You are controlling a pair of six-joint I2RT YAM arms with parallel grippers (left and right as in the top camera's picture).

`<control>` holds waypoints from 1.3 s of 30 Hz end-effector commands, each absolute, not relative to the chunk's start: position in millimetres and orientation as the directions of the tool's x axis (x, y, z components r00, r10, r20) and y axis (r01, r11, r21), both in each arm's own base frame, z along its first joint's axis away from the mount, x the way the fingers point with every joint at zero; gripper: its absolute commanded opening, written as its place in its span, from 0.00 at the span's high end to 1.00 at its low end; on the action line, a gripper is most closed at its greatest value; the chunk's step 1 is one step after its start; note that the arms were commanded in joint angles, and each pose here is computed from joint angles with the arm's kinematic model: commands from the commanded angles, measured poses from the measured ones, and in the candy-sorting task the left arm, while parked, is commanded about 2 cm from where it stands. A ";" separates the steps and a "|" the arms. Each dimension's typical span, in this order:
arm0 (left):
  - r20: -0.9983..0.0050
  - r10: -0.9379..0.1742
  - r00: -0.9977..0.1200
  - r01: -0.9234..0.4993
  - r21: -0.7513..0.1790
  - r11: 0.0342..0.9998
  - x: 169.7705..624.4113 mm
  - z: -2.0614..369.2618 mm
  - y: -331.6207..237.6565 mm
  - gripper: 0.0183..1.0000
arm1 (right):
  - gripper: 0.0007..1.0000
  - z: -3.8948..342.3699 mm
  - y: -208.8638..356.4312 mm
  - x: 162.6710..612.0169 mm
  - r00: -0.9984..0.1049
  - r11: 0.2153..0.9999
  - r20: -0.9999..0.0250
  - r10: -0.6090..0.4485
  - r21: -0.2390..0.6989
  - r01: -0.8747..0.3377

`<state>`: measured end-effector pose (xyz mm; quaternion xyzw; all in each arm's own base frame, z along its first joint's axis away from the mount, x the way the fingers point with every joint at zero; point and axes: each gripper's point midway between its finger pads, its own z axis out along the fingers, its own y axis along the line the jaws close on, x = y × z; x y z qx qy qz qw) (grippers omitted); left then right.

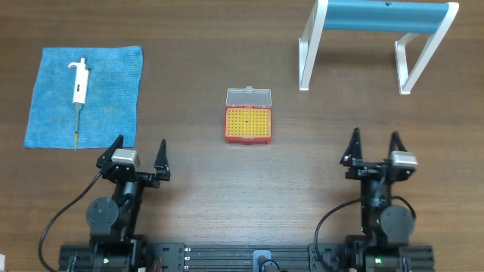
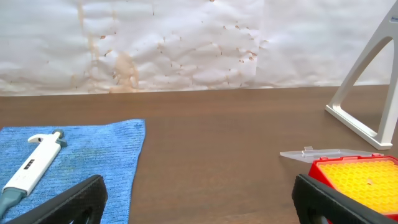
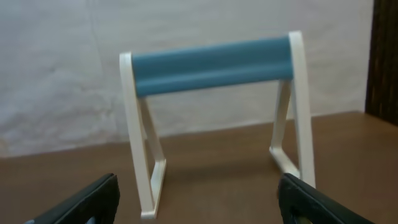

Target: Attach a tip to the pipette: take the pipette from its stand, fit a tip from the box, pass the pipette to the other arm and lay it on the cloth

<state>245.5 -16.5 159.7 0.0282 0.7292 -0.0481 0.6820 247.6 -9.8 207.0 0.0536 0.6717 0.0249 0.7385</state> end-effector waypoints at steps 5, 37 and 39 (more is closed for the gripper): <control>-0.998 -0.012 -0.069 0.098 -0.018 0.995 245.3 158.4 -15.1 0.04 | 0.18 188.8 7.7 244.5 0.024 0.995 -0.995 0.098 0.097 -0.040; -0.998 -0.011 -0.069 0.099 -0.018 0.995 245.3 158.3 -15.2 0.04 | 0.18 156.6 7.9 243.3 -0.106 0.995 -0.990 0.095 0.099 -0.028; -0.998 -0.011 -0.069 0.099 -0.018 0.995 245.3 158.3 -15.2 0.04 | 0.18 156.7 7.9 243.3 -0.106 0.995 -0.990 0.096 0.099 -0.028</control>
